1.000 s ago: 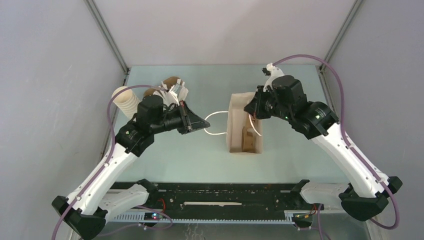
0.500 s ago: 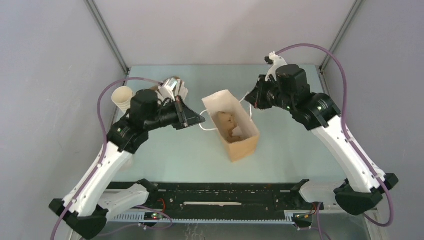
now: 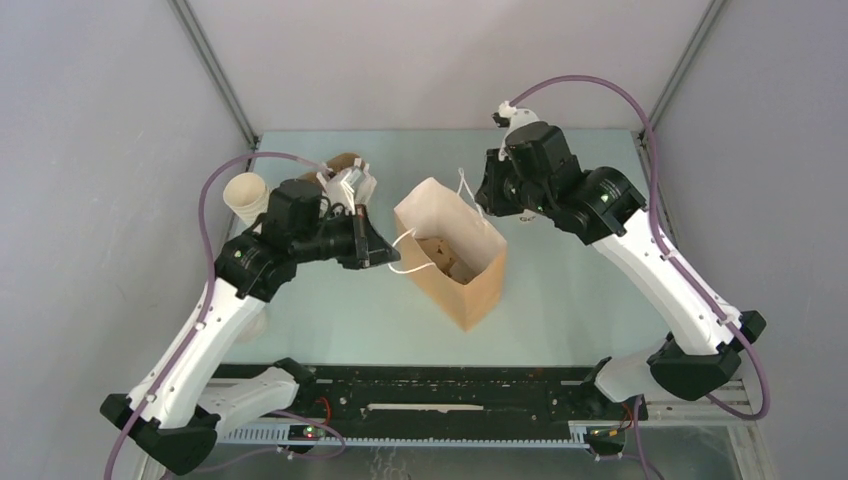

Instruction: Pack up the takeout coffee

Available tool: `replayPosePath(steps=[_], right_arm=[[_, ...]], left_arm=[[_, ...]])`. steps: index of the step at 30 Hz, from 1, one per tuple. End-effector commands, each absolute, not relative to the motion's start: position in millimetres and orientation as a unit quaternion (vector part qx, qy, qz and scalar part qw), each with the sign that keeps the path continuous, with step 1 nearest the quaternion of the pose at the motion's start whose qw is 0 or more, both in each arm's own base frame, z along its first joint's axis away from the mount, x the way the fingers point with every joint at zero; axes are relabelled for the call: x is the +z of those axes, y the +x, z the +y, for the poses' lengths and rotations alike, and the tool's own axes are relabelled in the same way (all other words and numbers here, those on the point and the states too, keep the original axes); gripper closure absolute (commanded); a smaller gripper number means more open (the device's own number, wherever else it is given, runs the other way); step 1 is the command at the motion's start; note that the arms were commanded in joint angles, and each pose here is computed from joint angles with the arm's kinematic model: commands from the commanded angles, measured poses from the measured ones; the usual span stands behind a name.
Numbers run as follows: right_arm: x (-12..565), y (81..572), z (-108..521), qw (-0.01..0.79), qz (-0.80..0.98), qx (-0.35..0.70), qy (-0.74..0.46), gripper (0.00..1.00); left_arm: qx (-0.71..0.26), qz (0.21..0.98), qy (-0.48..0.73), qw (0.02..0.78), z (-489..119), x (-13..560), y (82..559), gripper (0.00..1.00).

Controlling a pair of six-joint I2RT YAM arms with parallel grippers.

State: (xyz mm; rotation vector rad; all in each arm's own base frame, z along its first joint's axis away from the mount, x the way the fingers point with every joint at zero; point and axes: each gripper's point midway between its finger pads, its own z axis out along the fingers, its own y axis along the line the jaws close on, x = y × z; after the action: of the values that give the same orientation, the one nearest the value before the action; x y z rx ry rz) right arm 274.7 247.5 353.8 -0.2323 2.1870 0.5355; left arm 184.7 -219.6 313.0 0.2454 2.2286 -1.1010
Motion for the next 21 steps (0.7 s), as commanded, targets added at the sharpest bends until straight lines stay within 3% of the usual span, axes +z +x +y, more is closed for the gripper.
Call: replayPosePath(steps=[1, 6, 10, 15, 21], right_arm=[[367.7, 267.2, 235.8, 0.454, 0.869, 0.153, -0.123, 0.83], [396.1, 228.2, 295.3, 0.486, 0.809, 0.253, -0.212, 0.91], [384.9, 206.2, 322.7, 0.469, 0.792, 0.313, -0.232, 0.93], [382.0, 214.7, 315.4, 0.486, 0.793, 0.289, -0.226, 0.97], [386.8, 218.4, 314.8, 0.492, 0.790, 0.289, -0.225, 0.96]], left_arm=[[-0.340, 0.899, 0.110, 0.253, -195.0, 258.1, 166.5, 1.00], [-0.279, 0.931, 0.091, 0.218, -161.8, 217.6, 137.3, 1.00], [-0.276, 0.936, 0.070, 0.206, -150.1, 203.4, 117.6, 1.00], [-0.287, 0.930, 0.067, 0.219, -151.3, 211.9, 117.0, 1.00], [-0.290, 0.927, 0.076, 0.227, -155.9, 218.7, 124.9, 1.00]])
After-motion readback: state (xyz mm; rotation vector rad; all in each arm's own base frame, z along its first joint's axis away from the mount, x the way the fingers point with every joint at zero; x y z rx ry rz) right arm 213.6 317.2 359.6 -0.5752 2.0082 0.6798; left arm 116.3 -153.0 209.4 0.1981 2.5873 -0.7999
